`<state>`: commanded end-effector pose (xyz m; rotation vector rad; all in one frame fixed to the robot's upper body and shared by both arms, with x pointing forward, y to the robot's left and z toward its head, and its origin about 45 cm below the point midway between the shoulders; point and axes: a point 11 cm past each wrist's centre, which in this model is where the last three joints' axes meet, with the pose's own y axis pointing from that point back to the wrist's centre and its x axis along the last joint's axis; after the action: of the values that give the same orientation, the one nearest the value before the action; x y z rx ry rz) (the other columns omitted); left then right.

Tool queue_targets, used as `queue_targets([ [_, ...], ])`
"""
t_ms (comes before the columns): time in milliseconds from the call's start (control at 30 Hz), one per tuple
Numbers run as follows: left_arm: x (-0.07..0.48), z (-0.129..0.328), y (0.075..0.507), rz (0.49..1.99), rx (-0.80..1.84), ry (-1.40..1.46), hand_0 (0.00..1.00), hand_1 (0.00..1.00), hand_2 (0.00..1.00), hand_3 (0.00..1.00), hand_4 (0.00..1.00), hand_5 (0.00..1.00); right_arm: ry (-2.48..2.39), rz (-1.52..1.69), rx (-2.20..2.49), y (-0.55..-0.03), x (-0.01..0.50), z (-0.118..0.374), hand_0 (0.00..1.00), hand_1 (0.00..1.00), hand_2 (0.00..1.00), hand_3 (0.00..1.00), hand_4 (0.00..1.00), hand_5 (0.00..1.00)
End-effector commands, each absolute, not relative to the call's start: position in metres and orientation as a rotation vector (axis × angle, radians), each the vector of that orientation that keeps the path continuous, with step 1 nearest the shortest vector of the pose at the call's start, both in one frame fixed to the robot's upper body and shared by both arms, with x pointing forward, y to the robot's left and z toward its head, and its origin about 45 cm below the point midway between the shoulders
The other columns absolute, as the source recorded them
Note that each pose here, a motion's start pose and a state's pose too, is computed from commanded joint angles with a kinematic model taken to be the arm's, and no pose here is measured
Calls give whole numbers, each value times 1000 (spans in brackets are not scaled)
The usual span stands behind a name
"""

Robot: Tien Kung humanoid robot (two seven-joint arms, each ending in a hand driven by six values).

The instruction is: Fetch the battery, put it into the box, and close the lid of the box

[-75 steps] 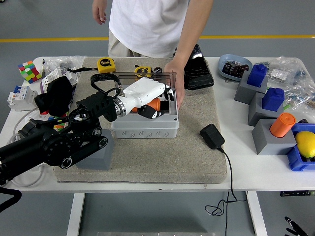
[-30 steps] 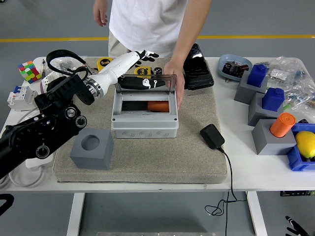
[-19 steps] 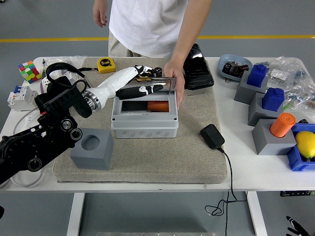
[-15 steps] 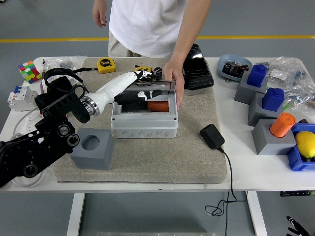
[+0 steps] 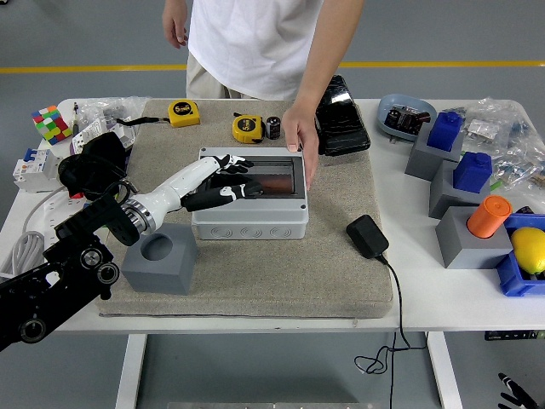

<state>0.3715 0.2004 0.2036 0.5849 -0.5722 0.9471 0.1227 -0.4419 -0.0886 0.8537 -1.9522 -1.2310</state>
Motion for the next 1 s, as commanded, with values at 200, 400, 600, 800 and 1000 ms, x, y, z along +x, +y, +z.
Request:
queue_targets([
  [200,373,218,214,1050,460,-542,710,822,801,816,998,957,-1957,-1230,854,-443,124,-88,624,684,666,546,914,490],
  [400,380,235,243,1235,246,-433,632,759,751,762,998,796,-1960,-1229,857,-443,125,-88,623,683,667,546,914,491],
  [600,382,236,268,1342,192,-379,609,737,736,750,998,735,-1962,-1227,859,-444,126,-87,623,684,667,546,914,491],
  [800,379,232,286,1415,141,-324,586,720,724,740,998,719,-1966,-1227,864,-444,128,-86,623,684,667,545,913,490],
  [1000,376,233,298,1463,115,-321,576,712,717,733,998,713,-1972,-1229,865,-446,131,-85,624,684,666,545,913,491],
])
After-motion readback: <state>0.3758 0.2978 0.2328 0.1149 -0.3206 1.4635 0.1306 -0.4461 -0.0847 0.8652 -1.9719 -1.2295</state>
